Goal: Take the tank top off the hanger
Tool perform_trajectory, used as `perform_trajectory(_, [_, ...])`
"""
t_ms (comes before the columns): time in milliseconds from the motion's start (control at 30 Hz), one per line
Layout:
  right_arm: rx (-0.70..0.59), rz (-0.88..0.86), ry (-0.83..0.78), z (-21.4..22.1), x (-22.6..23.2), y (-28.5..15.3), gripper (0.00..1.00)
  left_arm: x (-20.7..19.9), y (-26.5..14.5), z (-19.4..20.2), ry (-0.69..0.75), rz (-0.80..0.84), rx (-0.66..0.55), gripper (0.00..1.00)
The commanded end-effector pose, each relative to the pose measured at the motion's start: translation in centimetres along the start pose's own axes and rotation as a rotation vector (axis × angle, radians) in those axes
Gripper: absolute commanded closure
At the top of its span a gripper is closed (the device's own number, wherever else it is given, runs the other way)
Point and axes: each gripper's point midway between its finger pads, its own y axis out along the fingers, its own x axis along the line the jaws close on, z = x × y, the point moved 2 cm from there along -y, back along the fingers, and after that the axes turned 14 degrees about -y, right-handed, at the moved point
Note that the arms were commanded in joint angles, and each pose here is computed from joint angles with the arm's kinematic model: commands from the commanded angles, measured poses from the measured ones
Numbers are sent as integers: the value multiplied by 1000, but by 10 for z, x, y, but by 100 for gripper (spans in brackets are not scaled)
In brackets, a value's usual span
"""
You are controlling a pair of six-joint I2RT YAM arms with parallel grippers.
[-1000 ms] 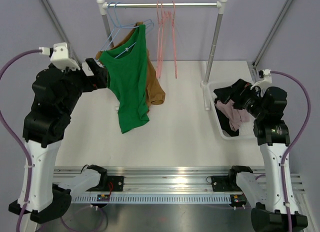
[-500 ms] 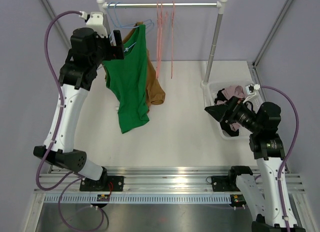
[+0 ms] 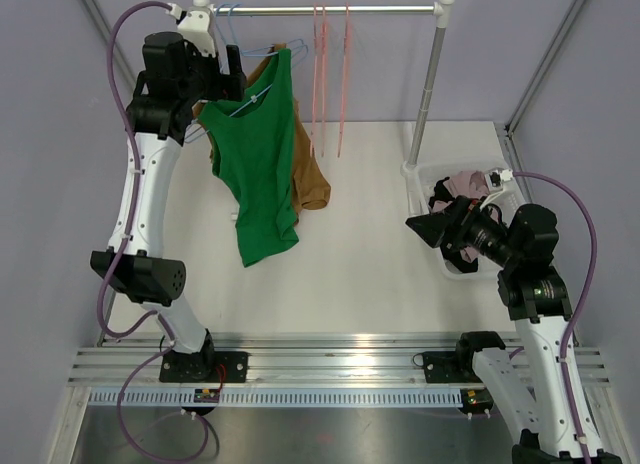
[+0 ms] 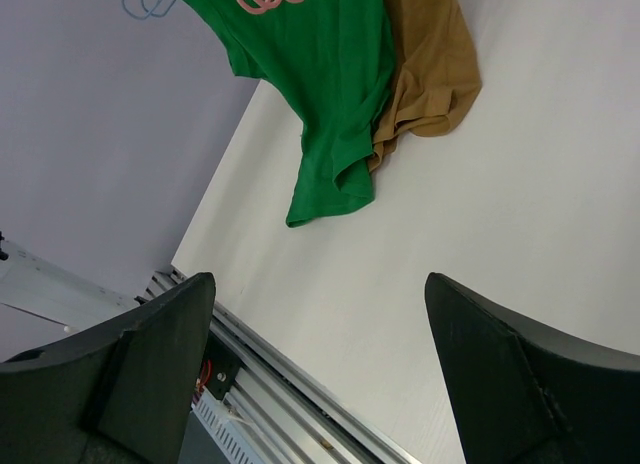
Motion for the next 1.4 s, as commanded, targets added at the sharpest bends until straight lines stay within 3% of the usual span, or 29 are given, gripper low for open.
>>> perform_trajectory(0, [-34, -31, -60, -17, 12, -3, 8, -11, 0, -14, 15, 108, -21, 8])
perform_trajectory(300, [-23, -40, -58, -16, 12, 0, 9, -8, 19, 8, -10, 162, 58, 29])
perform_trajectory(800, [-20, -40, -55, -16, 11, 2, 11, -26, 16, 3, -112, 236, 56, 100])
perform_trajectory(1033, [-23, -40, -57, -18, 13, 1, 11, -57, -30, -38, -158, 329, -58, 100])
perform_trajectory(1367, [-32, -43, -67, -22, 17, -3, 11, -80, -87, -61, -220, 397, -116, 100])
